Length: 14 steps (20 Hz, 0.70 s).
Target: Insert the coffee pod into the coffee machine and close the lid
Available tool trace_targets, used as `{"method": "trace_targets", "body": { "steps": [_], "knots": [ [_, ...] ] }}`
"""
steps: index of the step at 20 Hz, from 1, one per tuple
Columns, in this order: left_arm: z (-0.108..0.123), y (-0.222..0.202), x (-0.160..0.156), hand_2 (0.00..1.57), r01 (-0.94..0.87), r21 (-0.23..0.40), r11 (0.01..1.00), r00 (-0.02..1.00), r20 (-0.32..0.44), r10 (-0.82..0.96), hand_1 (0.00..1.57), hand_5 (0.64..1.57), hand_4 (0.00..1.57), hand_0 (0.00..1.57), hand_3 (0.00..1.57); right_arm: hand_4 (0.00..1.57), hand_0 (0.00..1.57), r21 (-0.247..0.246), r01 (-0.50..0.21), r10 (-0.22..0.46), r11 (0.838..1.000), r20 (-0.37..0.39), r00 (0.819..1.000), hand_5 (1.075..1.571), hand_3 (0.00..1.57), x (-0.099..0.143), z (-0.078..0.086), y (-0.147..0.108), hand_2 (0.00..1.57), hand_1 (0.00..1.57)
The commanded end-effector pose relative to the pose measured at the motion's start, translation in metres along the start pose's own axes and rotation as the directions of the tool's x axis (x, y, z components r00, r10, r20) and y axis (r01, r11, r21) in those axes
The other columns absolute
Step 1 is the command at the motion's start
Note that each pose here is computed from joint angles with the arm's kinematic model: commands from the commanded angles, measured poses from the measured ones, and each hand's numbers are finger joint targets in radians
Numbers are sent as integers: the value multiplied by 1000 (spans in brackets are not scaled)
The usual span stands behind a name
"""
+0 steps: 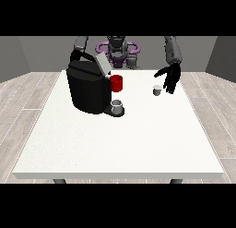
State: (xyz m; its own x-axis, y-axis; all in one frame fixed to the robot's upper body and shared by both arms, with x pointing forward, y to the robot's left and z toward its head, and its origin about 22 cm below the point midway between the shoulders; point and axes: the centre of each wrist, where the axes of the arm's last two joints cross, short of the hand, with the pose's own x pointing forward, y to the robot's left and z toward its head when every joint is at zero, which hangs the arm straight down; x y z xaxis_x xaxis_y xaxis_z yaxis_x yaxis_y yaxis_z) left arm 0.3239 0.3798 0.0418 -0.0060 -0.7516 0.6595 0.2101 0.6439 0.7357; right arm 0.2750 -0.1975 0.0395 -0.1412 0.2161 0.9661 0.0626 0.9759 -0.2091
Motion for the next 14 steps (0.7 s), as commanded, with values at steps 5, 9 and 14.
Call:
{"method": "trace_targets", "body": {
  "steps": [5,9,14],
  "knots": [
    [-34,-2,30,877,107,55,993,993,35,-109,760,1571,0,760,622,0,0,10,38,-38,999,-61,997,1571,0,-12,-26,-7,0,0],
    [-29,-11,4,963,222,116,968,973,40,-228,888,1571,384,888,816,0,0,45,17,-16,999,-25,1000,1571,0,-11,-9,9,0,0],
    [-43,-51,21,1016,338,6,941,940,31,-338,924,1571,413,924,845,0,0,44,11,-7,999,-93,996,1571,0,-18,-14,24,0,0]
  ]
}}
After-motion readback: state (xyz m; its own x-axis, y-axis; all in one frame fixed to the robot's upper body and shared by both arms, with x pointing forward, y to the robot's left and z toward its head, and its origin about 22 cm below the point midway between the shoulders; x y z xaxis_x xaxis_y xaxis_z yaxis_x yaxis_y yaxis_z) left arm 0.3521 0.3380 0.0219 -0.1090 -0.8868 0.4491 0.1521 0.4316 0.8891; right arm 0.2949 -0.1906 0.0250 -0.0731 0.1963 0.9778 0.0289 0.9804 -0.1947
